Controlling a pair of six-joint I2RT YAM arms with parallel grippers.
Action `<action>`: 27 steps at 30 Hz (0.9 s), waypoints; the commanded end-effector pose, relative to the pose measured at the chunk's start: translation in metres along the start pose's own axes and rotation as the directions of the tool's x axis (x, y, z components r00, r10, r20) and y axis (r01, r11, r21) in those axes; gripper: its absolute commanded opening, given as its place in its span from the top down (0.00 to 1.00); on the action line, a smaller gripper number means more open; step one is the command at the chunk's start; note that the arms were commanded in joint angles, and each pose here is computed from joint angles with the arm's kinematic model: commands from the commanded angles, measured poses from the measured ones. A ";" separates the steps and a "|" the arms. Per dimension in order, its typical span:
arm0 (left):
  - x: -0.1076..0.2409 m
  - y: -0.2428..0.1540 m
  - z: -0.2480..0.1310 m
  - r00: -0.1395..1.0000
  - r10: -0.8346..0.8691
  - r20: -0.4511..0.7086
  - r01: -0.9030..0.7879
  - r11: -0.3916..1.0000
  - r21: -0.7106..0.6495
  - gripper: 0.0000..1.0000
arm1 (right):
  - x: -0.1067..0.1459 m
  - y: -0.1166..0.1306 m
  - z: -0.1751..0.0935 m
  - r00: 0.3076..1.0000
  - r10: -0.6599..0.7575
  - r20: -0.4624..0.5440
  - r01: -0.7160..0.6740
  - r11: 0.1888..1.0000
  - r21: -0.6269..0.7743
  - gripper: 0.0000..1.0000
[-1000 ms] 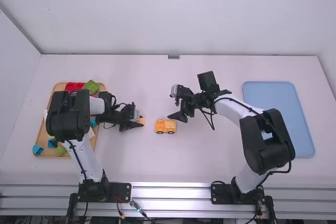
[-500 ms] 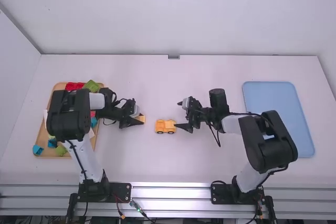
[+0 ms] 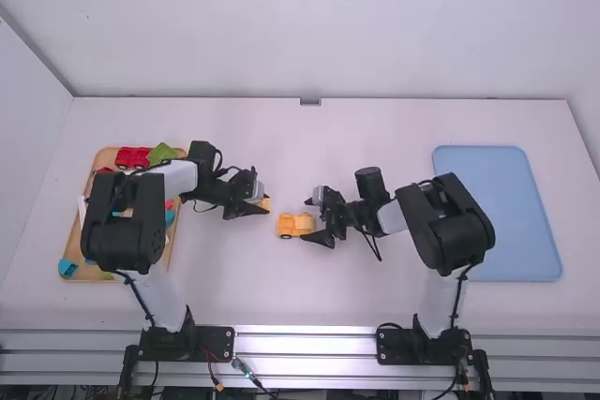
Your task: Assemble lego blocks to make yellow taxi
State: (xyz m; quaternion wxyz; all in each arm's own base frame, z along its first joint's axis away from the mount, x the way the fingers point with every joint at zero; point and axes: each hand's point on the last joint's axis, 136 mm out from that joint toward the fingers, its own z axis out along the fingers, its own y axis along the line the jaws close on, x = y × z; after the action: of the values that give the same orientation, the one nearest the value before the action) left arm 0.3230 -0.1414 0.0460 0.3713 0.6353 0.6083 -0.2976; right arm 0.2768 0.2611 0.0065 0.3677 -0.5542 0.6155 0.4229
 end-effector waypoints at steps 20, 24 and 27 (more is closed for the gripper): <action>-0.011 -0.029 0.055 0.995 -0.081 -0.050 0.080 0.996 -0.024 0.83 | 0.025 0.003 0.010 0.995 -0.051 -0.084 0.056 0.996 0.064 0.04; -0.014 -0.033 0.058 0.997 -0.068 -0.047 0.068 0.998 -0.013 0.84 | 0.029 0.003 0.009 0.994 -0.049 -0.097 0.055 0.996 0.070 0.04; -0.020 -0.029 0.061 0.997 -0.059 -0.039 0.058 0.998 -0.017 0.85 | 0.031 0.005 0.008 0.994 -0.043 -0.098 0.050 0.996 0.069 0.05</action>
State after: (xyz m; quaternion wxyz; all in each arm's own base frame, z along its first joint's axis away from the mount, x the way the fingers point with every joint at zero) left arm 0.2991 -0.1975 0.0171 0.3496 0.6222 0.6411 -0.2822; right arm 0.2755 0.2605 -0.0162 0.3780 -0.5776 0.6277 0.3597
